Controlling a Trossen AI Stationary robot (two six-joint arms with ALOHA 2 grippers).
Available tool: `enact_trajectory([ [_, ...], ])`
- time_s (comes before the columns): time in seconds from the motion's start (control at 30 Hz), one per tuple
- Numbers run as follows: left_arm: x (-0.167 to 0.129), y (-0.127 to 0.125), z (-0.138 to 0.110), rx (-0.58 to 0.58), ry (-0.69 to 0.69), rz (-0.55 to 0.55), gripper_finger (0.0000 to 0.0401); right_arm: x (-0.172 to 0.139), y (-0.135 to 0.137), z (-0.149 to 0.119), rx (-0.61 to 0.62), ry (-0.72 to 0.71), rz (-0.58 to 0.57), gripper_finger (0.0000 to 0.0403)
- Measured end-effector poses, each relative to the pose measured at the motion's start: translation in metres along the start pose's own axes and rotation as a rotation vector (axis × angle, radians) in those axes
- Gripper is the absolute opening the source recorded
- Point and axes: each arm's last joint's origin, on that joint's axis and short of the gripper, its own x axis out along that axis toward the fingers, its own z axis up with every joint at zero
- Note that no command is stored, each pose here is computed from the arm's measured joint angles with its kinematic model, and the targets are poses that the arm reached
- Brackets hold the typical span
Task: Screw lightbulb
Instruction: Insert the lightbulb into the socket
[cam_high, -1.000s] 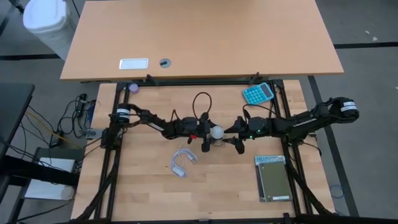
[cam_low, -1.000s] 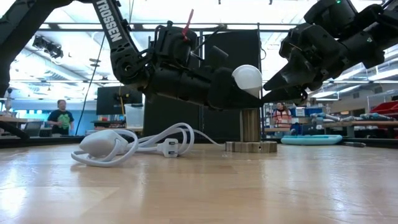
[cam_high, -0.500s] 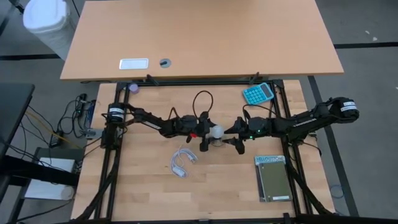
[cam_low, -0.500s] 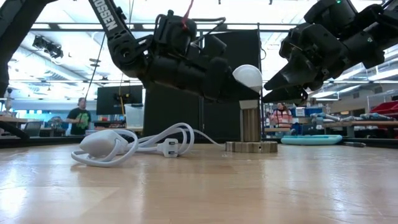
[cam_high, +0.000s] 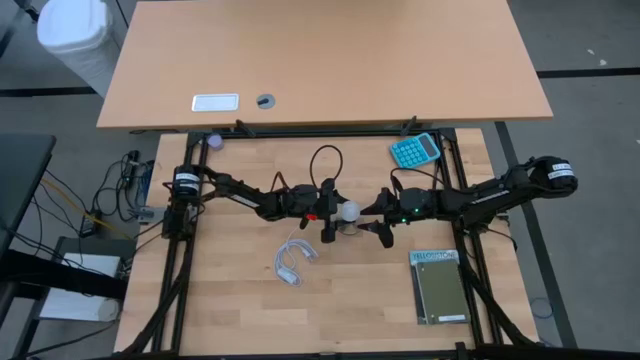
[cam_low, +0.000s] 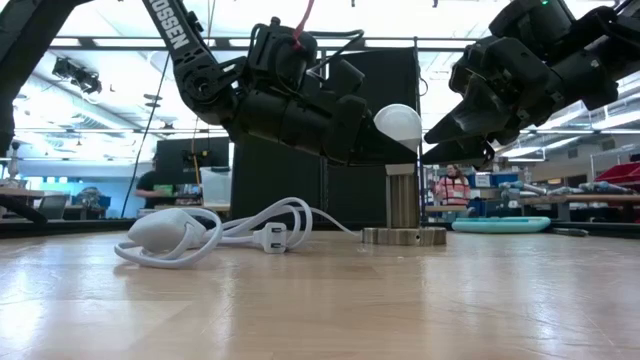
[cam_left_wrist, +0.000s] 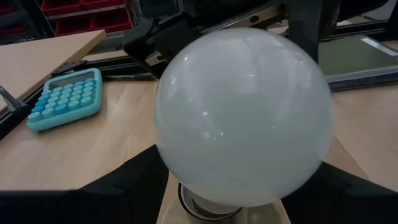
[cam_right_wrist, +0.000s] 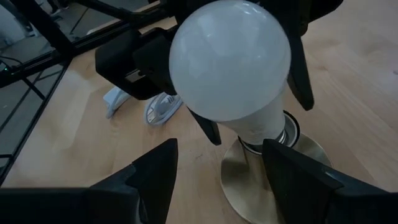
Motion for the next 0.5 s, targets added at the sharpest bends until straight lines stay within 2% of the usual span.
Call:
enact_trajectory([
  [0.33,-0.001,-0.002,-0.002,-0.022,0.051,-0.013,0.0271,-0.009,0.001,0.0,-0.002,0.034,-0.007,0.0236],
  [0.5,-0.003,-0.003,-0.002,-0.026,0.071,-0.02,0.0271,-0.013,0.013,0.016,-0.063,0.185,-0.078,0.0236],
])
